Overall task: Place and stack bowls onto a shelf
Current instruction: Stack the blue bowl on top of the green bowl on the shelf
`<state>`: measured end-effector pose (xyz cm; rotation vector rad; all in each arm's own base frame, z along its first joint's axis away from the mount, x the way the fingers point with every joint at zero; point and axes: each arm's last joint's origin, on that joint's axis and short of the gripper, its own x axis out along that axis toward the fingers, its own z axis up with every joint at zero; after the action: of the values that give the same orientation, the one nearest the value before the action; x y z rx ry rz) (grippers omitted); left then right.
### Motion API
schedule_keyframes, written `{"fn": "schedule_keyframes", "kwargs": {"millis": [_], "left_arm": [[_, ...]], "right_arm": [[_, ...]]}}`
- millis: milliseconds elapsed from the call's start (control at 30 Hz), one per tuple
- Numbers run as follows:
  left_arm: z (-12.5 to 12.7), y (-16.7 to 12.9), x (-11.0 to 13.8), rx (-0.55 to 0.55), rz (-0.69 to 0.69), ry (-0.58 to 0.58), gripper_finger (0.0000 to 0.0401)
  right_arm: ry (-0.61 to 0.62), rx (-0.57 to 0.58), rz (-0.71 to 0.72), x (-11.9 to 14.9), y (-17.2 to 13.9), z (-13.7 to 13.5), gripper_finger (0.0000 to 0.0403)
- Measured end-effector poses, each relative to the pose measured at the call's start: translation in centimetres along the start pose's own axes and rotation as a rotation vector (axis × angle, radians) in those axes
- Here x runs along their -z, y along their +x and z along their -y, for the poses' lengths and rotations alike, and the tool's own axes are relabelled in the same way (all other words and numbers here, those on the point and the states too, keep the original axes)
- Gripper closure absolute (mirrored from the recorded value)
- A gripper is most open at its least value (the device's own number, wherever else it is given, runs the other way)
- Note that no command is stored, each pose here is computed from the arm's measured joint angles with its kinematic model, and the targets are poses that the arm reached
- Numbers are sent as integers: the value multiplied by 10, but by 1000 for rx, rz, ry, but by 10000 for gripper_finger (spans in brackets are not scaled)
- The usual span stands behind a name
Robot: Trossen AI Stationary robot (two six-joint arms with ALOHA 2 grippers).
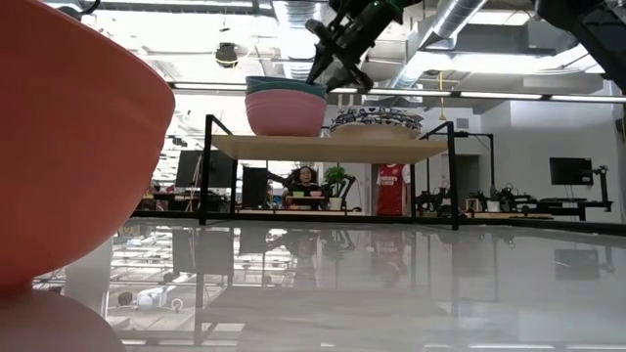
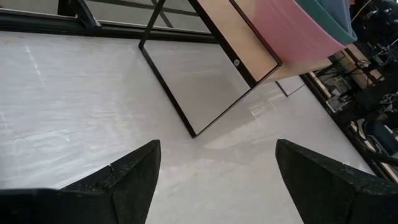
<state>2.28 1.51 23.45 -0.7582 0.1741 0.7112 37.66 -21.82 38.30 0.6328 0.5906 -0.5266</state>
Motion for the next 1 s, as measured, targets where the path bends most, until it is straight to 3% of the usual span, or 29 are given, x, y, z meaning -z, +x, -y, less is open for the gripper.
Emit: {"fn": "schedule_keyframes", "kwargs": {"millis": [133,267,367,633,833,1000], "left_arm": [[0,0,0,0,-1,1,99],[0,0,0,0,0,1,99],[0,0,0,0,-1,1,99],[0,0,0,0,0,1,99],[0,0,0,-2,3,0,99],[0,0,0,-5,6,-1,99]], "right_arm": [[-28,-4,92,-14,-19,-9,185],[-88,-48,163,-21,-37,-26,200],[-107,-61,167,-20,-39,-32,238],[-146,-39,179,-18,-27,-31,385],[-116,-29,189,-17,-17,-28,366],[-118,-20,169,-12,-7,-25,386]]}}
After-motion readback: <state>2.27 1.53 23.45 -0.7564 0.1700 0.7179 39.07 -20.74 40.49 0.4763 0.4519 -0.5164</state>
